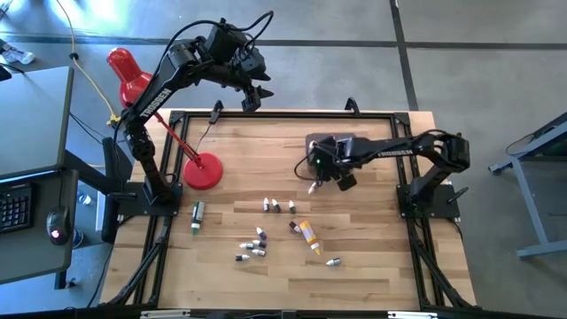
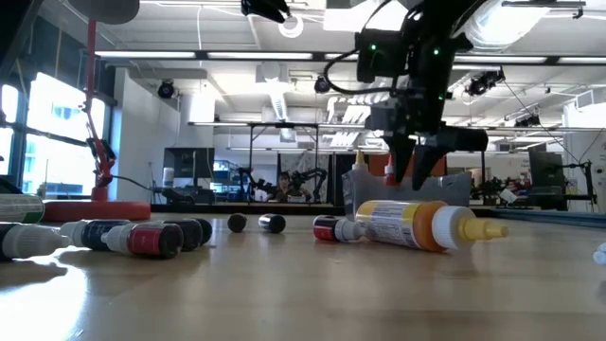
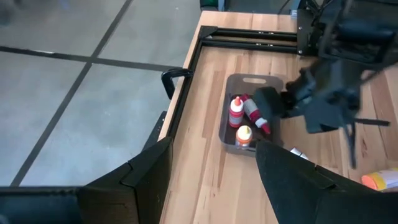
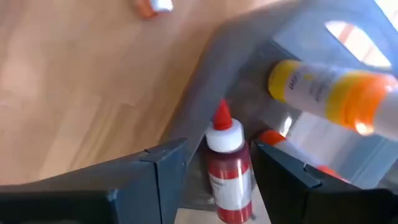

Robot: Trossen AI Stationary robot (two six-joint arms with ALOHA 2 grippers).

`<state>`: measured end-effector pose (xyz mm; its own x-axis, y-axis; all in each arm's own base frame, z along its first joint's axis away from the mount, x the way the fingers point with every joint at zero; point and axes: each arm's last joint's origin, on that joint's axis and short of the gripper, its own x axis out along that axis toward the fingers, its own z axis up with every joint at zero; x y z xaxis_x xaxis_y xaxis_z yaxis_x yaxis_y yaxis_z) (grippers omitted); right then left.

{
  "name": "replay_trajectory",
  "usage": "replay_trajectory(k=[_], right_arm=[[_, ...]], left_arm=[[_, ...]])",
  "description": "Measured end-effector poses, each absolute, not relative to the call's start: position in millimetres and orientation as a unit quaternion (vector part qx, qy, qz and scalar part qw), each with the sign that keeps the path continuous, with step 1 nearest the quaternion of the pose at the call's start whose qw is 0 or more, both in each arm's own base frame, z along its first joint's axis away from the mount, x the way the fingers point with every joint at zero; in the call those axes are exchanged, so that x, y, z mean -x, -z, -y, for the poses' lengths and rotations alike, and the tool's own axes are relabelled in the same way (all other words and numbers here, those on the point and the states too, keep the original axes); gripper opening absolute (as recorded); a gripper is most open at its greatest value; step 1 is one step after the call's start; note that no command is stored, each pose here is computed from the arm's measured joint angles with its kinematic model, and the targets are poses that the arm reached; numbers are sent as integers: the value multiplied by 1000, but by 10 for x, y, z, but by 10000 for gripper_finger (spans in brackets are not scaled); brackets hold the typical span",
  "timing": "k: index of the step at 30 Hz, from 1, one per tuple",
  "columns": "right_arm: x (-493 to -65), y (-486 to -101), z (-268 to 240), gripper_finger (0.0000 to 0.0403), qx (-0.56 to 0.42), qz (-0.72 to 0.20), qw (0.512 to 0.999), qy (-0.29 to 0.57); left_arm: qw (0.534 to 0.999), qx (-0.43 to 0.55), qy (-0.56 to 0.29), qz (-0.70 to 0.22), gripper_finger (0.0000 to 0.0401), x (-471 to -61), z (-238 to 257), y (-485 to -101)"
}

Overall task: Pick & Place food coloring
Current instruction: Put the large red food coloring bottle into the bin

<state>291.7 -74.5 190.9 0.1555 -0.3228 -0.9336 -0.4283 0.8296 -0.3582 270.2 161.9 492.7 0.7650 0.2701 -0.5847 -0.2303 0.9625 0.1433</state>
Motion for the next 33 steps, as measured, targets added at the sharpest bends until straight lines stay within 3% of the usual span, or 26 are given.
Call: replay_trajectory(k=[13,24,33], right_arm=[[-2849,-2030,1237,172,211,-613,759,-55],[-2858,-1757,1406,164,229,-640,728,-94],[-2884,-1632,1476,145,208,-634,737,-107]], left_arm=[[939,-34,-134,-316,225,-2702,-1620,-4928],[938,-39,-136,-318,225,-2701,-1622,-4928],[937,-47,-135,-319,225,-2701,-1623,-4928]])
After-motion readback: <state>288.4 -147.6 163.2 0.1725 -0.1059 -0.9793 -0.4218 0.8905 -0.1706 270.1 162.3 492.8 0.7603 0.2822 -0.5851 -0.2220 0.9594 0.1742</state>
